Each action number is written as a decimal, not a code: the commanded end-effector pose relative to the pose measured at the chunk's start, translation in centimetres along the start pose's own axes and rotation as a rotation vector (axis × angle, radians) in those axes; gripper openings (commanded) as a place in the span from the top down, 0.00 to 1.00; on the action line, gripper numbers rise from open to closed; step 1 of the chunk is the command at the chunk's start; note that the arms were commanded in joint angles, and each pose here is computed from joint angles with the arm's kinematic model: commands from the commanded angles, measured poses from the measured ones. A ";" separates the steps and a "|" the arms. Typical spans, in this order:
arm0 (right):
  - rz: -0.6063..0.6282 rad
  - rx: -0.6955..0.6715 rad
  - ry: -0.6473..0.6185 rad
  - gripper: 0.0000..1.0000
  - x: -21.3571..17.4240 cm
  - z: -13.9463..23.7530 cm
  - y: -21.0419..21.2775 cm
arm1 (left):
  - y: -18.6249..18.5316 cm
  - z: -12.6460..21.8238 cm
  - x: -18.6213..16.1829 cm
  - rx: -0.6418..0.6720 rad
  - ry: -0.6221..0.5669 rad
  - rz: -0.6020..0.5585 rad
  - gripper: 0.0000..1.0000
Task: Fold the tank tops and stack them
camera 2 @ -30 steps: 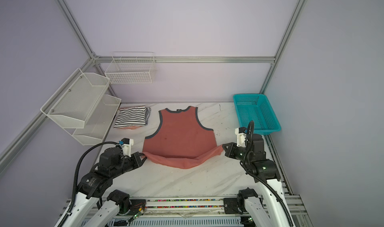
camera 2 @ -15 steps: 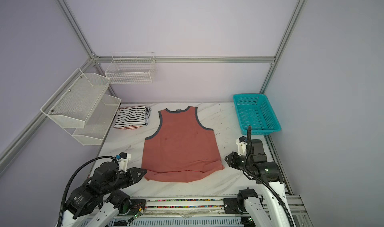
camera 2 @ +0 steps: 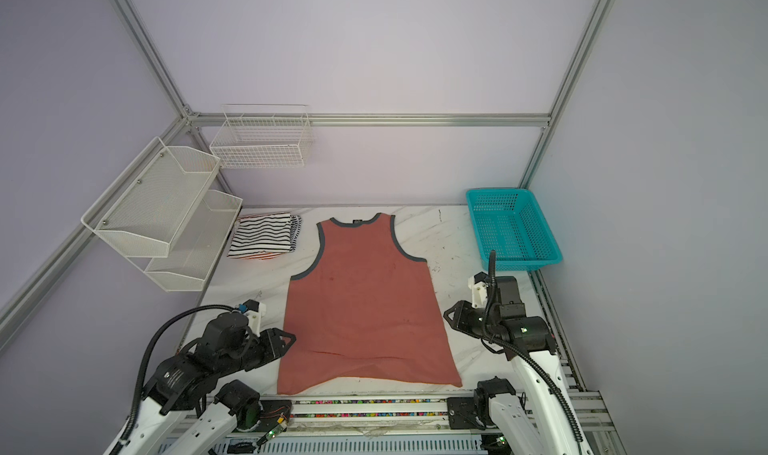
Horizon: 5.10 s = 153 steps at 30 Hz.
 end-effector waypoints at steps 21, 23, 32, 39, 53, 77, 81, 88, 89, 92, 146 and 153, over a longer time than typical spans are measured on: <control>0.140 -0.168 0.223 0.61 0.8 -19.9 2.6 | -6.9 -21.0 23.3 0.000 0.126 -0.292 0.66; 0.143 -0.198 0.236 0.61 0.8 -20.5 2.0 | -6.2 -22.2 23.2 0.010 0.147 -0.289 0.66; 0.110 -0.392 0.254 0.59 0.9 -22.7 -1.7 | -1.3 -25.9 20.0 0.097 0.258 -0.220 0.68; 0.088 -0.457 0.229 0.58 3.2 -22.7 -3.2 | 2.4 -26.7 17.2 0.140 0.301 -0.140 0.68; 0.131 -0.565 0.173 0.58 12.0 -26.5 -3.9 | 5.6 -24.1 7.1 0.127 0.405 0.156 0.69; 0.370 -0.266 0.066 0.48 21.7 -33.6 9.6 | -1.6 -16.4 6.4 0.177 0.205 0.163 0.67; 0.401 -0.216 -0.075 0.41 22.5 -26.7 12.9 | -6.8 -14.9 12.9 0.073 0.078 0.046 0.66; 0.337 -0.288 -0.166 0.37 19.6 -18.0 11.1 | -11.3 -18.9 17.8 -0.018 0.113 -0.113 0.67; 0.308 -0.314 -0.165 0.39 19.1 -17.4 9.9 | -11.3 -20.0 17.9 -0.016 0.135 -0.124 0.67; 0.241 -0.365 -0.162 0.44 17.8 -15.6 6.7 | -10.6 -23.2 17.7 0.007 0.189 -0.140 0.68; 0.018 -0.384 -0.044 1.00 18.2 -15.6 -4.6 | 8.8 -23.9 11.8 0.327 0.236 0.285 0.75; 0.076 -0.362 -0.101 1.00 19.9 -13.1 -1.2 | 8.4 -22.4 11.4 0.330 0.207 0.300 0.76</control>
Point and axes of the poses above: each gripper's point midway between its finger pads, its own z axis back along the fingers, its own y axis along the line the jaws close on, x = y × z, the point moved 5 cm from there along z, back along the fingers, and after that the axes turned 10 degrees about -z, right-handed, at the moved point
